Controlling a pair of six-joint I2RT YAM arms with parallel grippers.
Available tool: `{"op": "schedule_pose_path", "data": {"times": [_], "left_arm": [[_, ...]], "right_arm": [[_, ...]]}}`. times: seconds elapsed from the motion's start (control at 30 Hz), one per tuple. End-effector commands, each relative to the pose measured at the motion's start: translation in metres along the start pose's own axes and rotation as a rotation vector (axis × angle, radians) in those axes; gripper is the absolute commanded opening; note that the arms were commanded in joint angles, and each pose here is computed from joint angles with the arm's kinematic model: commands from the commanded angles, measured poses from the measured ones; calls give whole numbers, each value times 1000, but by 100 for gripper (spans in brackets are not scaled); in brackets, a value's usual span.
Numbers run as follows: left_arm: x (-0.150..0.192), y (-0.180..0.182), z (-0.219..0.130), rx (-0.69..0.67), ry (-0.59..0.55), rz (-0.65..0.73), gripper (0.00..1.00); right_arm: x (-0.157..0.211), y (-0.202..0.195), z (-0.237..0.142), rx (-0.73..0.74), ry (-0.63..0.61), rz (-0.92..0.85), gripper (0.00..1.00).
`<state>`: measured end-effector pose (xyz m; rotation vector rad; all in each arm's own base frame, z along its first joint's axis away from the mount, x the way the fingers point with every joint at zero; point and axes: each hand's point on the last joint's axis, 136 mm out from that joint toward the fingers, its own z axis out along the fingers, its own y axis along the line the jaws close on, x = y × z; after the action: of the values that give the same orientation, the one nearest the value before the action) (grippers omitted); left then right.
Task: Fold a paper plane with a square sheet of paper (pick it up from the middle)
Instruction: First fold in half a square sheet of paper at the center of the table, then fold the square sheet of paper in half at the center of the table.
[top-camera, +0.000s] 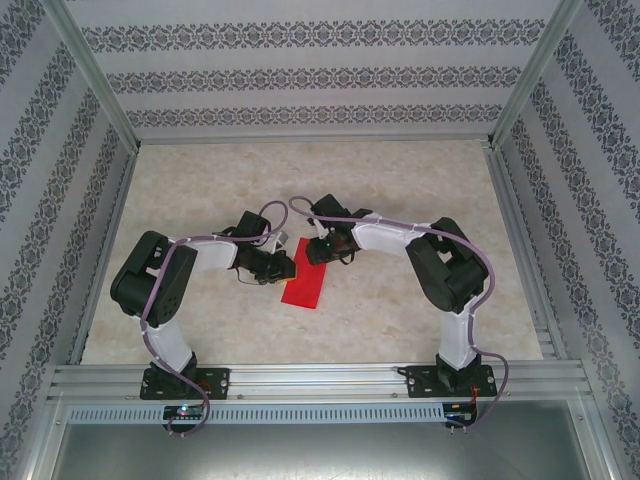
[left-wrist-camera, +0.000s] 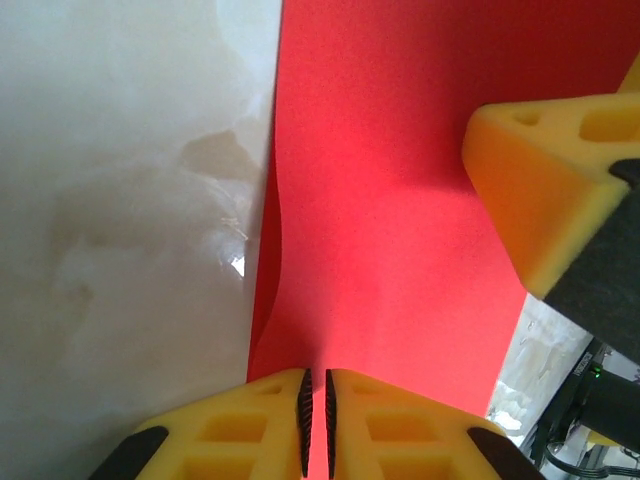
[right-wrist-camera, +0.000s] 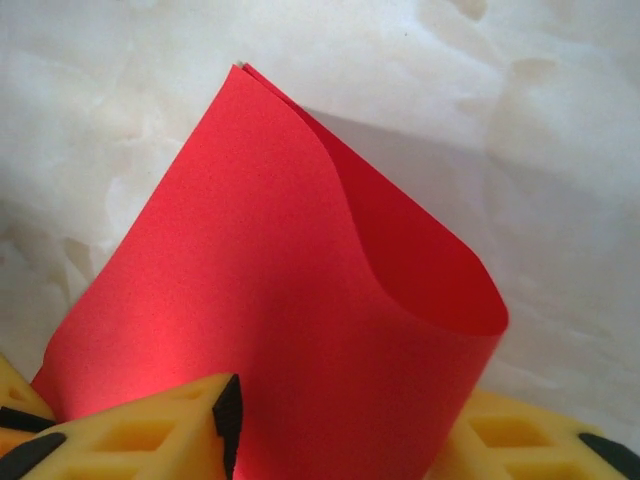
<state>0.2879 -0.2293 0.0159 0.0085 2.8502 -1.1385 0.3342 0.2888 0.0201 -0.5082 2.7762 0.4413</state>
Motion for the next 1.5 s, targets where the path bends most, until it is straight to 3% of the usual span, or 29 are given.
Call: {"op": "schedule_pose_path", "data": {"times": [0.0, 0.17, 0.33, 0.43, 0.6, 0.93, 1.47], "left_arm": [[25, 52, 18, -215, 68, 3, 17], [29, 60, 23, -247, 82, 4, 17], [32, 63, 26, -260, 98, 10, 17], [33, 65, 28, -264, 107, 11, 17], [35, 68, 27, -279, 109, 16, 17], [36, 70, 27, -291, 116, 22, 17], [37, 77, 28, -322, 127, 23, 16]], "right_arm": [[17, -23, -12, 73, 30, 82, 52], [25, -31, -38, 70, -22, 197, 55], [25, -2, -61, -101, -104, 315, 53], [20, 31, -64, -256, -144, 405, 45], [31, 62, -50, -333, -105, 492, 35], [57, 69, -9, -308, -13, 526, 26], [104, 32, 5, -82, 93, 441, 25]]}}
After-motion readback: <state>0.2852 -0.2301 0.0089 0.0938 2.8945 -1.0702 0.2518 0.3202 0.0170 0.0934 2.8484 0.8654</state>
